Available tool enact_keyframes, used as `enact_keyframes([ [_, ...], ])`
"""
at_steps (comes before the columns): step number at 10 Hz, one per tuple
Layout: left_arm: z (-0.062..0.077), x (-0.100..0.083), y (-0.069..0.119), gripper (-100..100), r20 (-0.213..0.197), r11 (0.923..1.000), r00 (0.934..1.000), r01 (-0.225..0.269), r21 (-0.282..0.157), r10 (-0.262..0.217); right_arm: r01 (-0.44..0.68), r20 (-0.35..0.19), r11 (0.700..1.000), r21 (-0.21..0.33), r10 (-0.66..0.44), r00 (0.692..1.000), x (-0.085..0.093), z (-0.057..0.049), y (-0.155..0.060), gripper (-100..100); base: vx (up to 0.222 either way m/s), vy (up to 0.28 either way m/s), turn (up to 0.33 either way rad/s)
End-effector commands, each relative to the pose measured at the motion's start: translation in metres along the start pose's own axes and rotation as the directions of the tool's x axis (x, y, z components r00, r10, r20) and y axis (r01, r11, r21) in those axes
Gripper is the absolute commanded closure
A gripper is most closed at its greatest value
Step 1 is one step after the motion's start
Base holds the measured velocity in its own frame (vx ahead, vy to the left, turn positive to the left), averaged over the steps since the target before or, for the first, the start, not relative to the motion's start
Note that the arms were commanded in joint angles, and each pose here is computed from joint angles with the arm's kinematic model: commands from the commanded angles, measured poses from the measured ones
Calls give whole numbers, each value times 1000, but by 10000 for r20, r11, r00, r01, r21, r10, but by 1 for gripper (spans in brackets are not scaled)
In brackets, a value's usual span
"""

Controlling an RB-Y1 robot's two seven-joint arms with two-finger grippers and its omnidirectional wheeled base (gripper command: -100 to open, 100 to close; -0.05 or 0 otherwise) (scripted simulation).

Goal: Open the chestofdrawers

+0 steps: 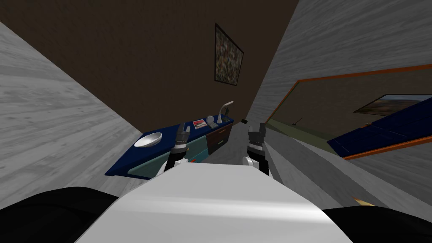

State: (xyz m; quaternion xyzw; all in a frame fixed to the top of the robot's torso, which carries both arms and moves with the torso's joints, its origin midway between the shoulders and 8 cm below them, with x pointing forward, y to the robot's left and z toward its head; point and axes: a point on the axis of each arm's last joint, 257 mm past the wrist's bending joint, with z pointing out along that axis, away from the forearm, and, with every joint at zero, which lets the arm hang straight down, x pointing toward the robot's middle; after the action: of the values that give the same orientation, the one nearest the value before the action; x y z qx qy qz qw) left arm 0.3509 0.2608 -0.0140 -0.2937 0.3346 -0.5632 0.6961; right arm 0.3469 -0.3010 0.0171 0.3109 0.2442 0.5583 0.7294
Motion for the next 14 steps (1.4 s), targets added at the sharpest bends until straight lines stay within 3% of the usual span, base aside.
enact_keyframes([
  [1,0,0,0,0,0,10000,10000,0,0,0,0,0,10000,0,0,10000,0,0,0,0,0,0,0],
  [9,0,0,0,0,0,10000,10000,0,4,0,0,0,10000,-4,0,10000,0,0,0,0,0,0,0],
  [10,-2,3,4,-100,-273,9999,9996,-109,-59,108,0,0,10000,-5,0,10000,0,0,0,0,29,-22,49],
  [14,-13,13,29,-100,-990,9979,9945,-403,-516,351,0,2,10000,6,0,10000,0,0,0,0,108,-110,139],
])
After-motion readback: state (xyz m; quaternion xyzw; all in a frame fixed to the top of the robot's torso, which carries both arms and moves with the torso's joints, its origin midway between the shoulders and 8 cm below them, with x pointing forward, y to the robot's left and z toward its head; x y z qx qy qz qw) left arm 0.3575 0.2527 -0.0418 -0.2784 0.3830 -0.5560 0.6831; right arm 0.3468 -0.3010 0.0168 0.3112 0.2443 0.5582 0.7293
